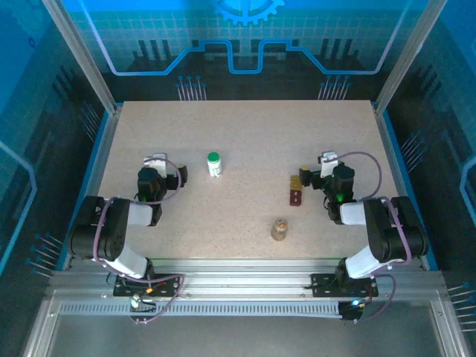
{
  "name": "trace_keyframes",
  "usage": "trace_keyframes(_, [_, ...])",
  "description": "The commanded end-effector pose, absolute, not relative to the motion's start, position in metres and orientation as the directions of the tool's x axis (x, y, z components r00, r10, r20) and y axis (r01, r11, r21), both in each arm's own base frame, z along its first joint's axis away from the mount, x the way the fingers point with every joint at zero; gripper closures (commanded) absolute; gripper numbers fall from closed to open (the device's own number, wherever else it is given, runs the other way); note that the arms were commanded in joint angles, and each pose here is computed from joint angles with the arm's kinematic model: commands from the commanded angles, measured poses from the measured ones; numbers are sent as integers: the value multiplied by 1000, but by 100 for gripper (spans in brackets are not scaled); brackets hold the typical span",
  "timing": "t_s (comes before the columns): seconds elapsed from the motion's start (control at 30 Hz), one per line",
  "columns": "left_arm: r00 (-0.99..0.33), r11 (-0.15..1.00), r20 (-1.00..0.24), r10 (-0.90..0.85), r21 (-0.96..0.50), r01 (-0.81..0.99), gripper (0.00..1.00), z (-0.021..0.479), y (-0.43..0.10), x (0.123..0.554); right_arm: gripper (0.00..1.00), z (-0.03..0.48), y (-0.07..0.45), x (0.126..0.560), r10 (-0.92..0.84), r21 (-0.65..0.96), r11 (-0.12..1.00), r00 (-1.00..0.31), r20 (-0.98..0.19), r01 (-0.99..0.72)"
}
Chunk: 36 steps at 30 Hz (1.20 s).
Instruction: Sort the pills into containers
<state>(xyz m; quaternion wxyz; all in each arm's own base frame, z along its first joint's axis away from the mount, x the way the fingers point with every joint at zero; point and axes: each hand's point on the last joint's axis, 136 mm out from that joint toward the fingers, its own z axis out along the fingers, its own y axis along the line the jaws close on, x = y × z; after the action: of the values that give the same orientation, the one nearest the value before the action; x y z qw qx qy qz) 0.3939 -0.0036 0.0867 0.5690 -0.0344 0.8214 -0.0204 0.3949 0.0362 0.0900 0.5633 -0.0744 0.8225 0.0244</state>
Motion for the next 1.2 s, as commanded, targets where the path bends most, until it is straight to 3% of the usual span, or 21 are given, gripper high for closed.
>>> trace_keyframes(0.0, [-331,998,-942,-62,-64,-4,1,95,-8,399,0,98,37,398,-113,-65,986,-328,-938,-153])
trace_keyframes(1.17, [-333,996,-939,-88,-88,-16,1,95,-3,399,0,97,32,400,-104,-66,990,-336,-936,-123])
